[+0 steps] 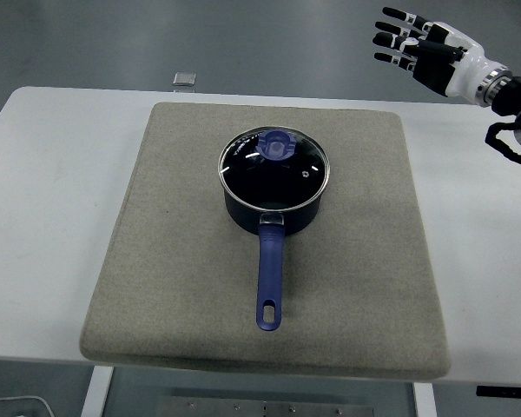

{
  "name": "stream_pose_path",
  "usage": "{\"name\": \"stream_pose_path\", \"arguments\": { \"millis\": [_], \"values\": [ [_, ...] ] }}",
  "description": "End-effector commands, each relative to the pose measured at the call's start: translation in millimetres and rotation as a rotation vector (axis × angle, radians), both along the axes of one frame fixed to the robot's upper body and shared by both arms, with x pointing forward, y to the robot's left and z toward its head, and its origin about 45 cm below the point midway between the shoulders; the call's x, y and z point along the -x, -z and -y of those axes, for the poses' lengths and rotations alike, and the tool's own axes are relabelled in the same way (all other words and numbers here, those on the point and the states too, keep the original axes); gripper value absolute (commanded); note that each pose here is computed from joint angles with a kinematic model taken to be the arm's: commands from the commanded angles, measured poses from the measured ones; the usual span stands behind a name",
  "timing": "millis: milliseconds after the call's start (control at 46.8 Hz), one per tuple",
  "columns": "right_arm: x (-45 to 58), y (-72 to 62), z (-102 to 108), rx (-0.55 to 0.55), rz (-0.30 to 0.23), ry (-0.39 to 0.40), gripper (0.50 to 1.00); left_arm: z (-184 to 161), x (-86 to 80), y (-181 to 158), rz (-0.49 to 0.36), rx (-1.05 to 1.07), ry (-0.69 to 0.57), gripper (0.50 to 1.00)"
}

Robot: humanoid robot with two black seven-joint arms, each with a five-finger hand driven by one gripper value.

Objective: Lift the pot lid and place it to the right of the pot.

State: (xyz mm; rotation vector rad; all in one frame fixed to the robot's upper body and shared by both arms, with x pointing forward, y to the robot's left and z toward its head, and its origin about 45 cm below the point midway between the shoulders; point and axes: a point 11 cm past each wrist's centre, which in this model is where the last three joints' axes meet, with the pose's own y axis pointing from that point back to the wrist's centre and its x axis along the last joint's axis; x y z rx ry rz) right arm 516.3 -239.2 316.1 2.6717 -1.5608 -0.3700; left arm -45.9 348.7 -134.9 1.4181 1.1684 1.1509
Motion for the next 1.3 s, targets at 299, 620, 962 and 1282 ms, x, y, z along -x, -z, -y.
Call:
{"name": "stream_pose_path", "arguments": {
  "millis": [299,620,962,1282],
  "values": [
    [18.3,-33.4,-67,0.223,0.154,-0.244,0.901,0,0.0,0,0.0,0.0,0.001,1.0],
    [40.3,-33.6,-104,0.51,0.265,-0.439,0.901,0,0.0,0,0.0,0.0,0.001,1.0],
    [55.8,-26.9,-120,0.845,0.38,-0.606,0.901,0,0.0,0,0.0,-0.001,0.001,1.0],
    [63.1,-31.6,-137,1.083,0.508,-0.696,0.901,0,-0.1,0,0.0,0.0,-0.001,1.0]
  ]
}}
